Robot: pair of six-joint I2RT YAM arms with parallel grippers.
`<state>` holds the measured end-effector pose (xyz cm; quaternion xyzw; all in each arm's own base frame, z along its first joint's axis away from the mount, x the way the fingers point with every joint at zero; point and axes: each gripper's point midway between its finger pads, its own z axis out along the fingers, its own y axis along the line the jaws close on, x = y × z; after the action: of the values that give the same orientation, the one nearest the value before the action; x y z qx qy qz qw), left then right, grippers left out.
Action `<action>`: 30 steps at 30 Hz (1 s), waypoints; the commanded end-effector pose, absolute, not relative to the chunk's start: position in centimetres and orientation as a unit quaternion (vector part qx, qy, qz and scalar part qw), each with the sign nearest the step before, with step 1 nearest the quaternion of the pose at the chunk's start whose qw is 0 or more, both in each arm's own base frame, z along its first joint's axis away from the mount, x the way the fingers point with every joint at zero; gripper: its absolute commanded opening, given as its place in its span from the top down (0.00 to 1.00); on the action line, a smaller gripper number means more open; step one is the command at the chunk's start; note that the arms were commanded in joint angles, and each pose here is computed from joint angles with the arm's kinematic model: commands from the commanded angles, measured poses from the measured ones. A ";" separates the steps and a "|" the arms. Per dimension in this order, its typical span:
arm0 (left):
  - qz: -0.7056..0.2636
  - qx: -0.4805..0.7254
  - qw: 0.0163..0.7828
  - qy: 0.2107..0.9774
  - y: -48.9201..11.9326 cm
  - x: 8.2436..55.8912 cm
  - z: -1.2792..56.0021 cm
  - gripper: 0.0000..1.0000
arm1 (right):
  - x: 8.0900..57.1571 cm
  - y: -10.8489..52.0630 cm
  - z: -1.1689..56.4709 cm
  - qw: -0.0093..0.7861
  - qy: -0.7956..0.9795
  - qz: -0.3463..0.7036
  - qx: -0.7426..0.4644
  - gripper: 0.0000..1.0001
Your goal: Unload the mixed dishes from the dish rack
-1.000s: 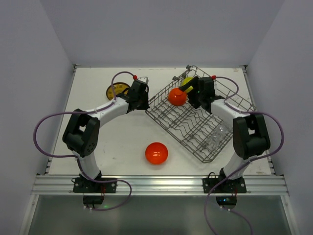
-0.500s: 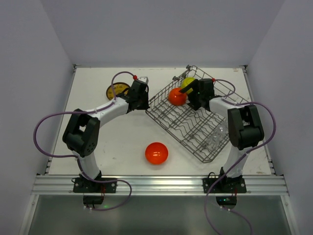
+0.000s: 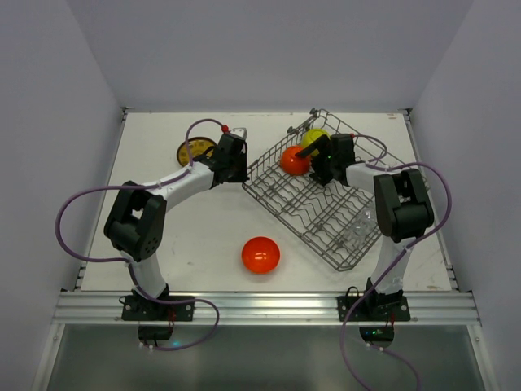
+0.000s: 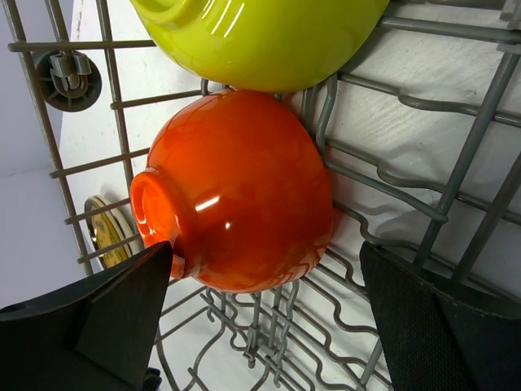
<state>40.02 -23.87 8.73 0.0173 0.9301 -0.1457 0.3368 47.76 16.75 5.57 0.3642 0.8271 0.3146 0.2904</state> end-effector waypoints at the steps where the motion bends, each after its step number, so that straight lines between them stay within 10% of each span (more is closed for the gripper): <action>1: -0.170 0.009 0.365 0.915 -24.6 41.3 11.2 1.00 | 49.4 16.5 6.8 0.323 0.817 0.328 0.347 0.01; 30: -0.166 0.013 0.365 0.916 -24.6 41.4 11.2 1.00 | 50.9 18.4 10.1 0.388 0.794 0.395 0.253 0.02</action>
<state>40.01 -23.87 8.73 0.0177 0.9301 -0.1457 0.3367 49.44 17.30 7.19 0.2914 0.8159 0.3546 0.3516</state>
